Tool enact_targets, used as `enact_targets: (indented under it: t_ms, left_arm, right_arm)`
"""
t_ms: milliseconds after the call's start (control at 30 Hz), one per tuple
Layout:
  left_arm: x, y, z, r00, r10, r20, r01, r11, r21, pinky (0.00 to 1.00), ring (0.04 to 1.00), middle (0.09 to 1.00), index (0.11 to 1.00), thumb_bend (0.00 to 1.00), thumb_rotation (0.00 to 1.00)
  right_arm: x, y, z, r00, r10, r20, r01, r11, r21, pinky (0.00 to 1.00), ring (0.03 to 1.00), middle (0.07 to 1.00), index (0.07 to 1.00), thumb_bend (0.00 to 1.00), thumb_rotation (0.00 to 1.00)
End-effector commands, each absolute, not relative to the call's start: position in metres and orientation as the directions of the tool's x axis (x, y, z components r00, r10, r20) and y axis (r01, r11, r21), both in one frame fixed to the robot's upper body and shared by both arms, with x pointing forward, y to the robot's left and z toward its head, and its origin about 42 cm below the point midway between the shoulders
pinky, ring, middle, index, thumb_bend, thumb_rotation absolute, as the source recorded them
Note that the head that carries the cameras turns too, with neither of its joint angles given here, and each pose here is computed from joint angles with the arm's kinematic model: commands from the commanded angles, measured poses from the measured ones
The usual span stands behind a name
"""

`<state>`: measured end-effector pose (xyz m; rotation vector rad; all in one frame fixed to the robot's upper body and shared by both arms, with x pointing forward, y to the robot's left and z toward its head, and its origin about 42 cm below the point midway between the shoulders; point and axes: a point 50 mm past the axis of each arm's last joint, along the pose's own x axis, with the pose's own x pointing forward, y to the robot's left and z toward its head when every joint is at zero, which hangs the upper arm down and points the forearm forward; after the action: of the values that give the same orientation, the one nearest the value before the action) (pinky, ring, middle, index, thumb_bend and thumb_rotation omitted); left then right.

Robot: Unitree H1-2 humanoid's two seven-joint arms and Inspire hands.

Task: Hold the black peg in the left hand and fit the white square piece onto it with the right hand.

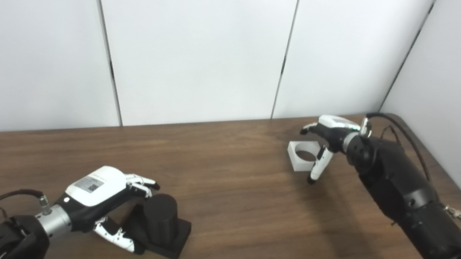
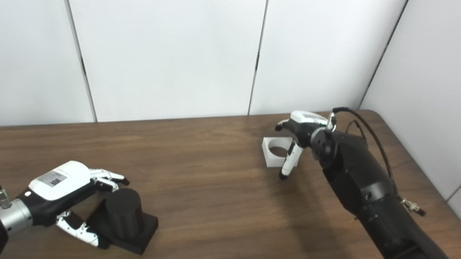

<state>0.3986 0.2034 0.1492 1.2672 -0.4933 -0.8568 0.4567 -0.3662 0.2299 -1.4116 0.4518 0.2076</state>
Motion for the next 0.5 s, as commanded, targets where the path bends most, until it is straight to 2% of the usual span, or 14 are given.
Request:
enact_targets:
  t_ms: [0,267,467]
  left_arm:
    - [0.375,0.218,0.112,0.563,-0.76,-0.326,0.391,-0.103,0.915,0.76,0.841,0.849,0.488,0.52,0.06]
    - [0.376,0.22,0.113,0.566,-0.755,-0.33,0.399,-0.099,0.912,0.75,0.845,0.85,0.488,0.52,0.06]
    - [0.376,0.219,0.115,0.569,-0.747,-0.343,0.401,-0.112,0.909,0.77,0.851,0.854,0.488,0.52,0.06]
  right_arm:
    - [0.469,-0.369,0.264,0.934,-0.139,-0.33,-0.315,0.115,-0.942,0.81,0.921,0.97,0.89,0.92,0.11]
    - [0.471,-0.365,0.254,0.937,-0.14,-0.319,-0.315,0.049,-0.948,0.76,0.901,0.946,0.848,0.87,0.09]
    - [0.474,-0.362,0.249,0.936,-0.142,-0.322,-0.323,0.019,-0.946,0.78,0.913,0.934,0.749,0.8,0.07]
